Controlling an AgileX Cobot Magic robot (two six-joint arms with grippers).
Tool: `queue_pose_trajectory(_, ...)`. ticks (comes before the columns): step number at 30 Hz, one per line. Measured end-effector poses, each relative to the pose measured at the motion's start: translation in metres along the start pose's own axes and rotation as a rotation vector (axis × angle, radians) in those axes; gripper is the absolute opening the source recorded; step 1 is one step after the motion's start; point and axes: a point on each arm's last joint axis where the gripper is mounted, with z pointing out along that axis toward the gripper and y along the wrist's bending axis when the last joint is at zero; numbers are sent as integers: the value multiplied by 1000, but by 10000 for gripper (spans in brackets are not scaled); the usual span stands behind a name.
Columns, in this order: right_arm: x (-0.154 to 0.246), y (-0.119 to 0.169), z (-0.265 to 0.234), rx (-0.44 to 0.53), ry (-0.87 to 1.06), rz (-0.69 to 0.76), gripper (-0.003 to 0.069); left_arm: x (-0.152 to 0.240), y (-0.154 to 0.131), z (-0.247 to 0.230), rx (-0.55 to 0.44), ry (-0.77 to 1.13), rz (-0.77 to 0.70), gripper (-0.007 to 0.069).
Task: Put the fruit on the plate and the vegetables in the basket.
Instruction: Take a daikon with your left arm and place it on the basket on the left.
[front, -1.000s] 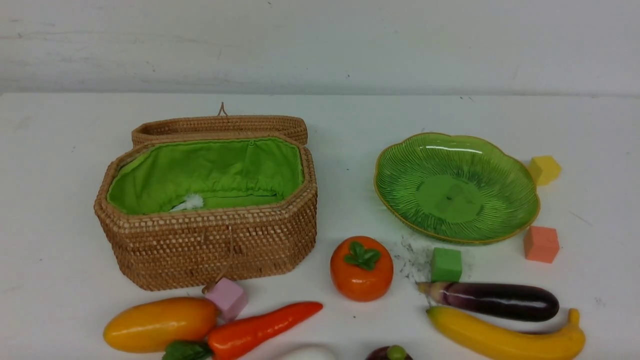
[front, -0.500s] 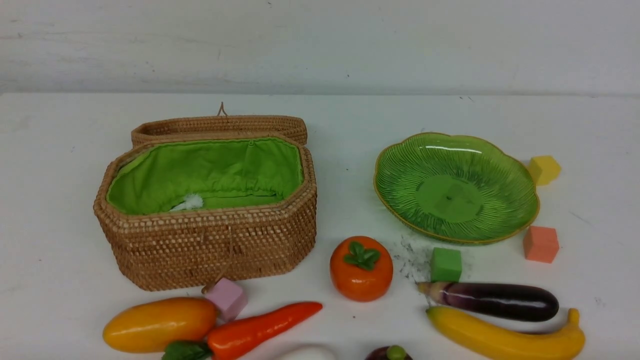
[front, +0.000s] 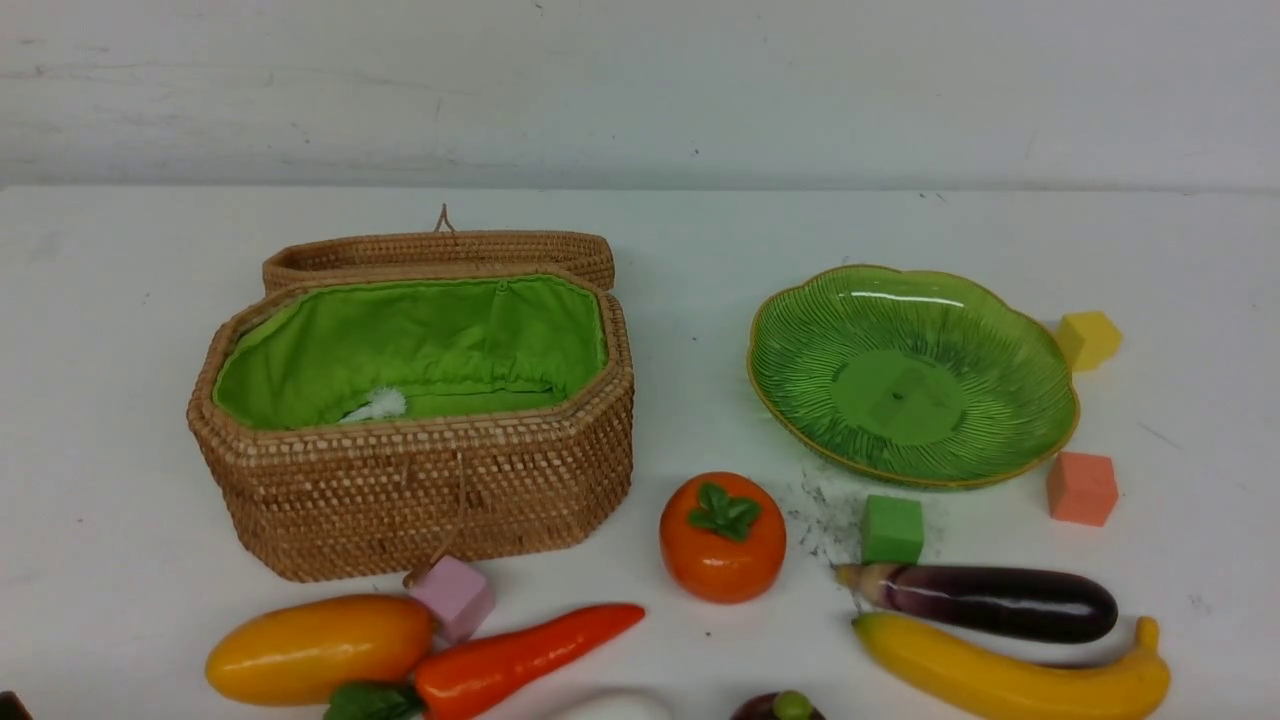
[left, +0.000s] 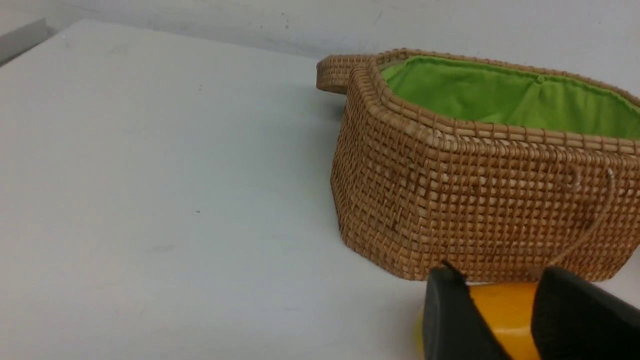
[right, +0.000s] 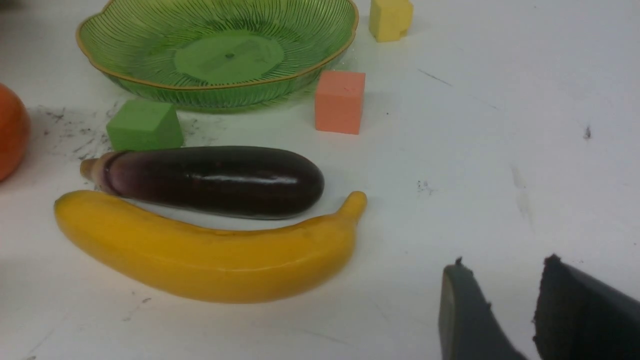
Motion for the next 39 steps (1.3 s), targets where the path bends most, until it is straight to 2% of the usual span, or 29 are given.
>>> queue_pose_trajectory(4, 0, 0, 0, 0, 0, 0, 242, -5, -2, 0, 25, -62, -11, 239)
queue_pose_trajectory(8, 0, 0, 0, 0, 0, 0, 242, -21, -7, -3, 107, -222, -214, 239)
queue_pose_trajectory(11, 0, 0, 0, 0, 0, 0, 242, -31, -10, -6, 161, -334, -292, 239)
queue_pose_trajectory(18, 0, 0, 0, 0, 0, 0, 242, -51, -13, -14, 215, -462, -323, 239)
queue_pose_trajectory(24, 0, 0, 0, 0, 0, 0, 242, -114, -24, -36, 246, -556, -327, 239)
queue_pose_trajectory(28, 0, 0, 0, 0, 0, 0, 242, -163, -32, -33, 221, -458, -399, 239)
queue_pose_trajectory(31, 0, 0, 0, 0, 0, 0, 242, -177, -35, -17, 151, -285, -421, 239)
queue_pose_trajectory(36, 0, 0, 0, 0, 0, 0, 242, -160, -32, 21, -19, 104, -417, 239)
queue_pose_trajectory(39, 0, 0, 0, 0, 0, 0, 242, -147, -29, 34, -91, 247, -385, 239)
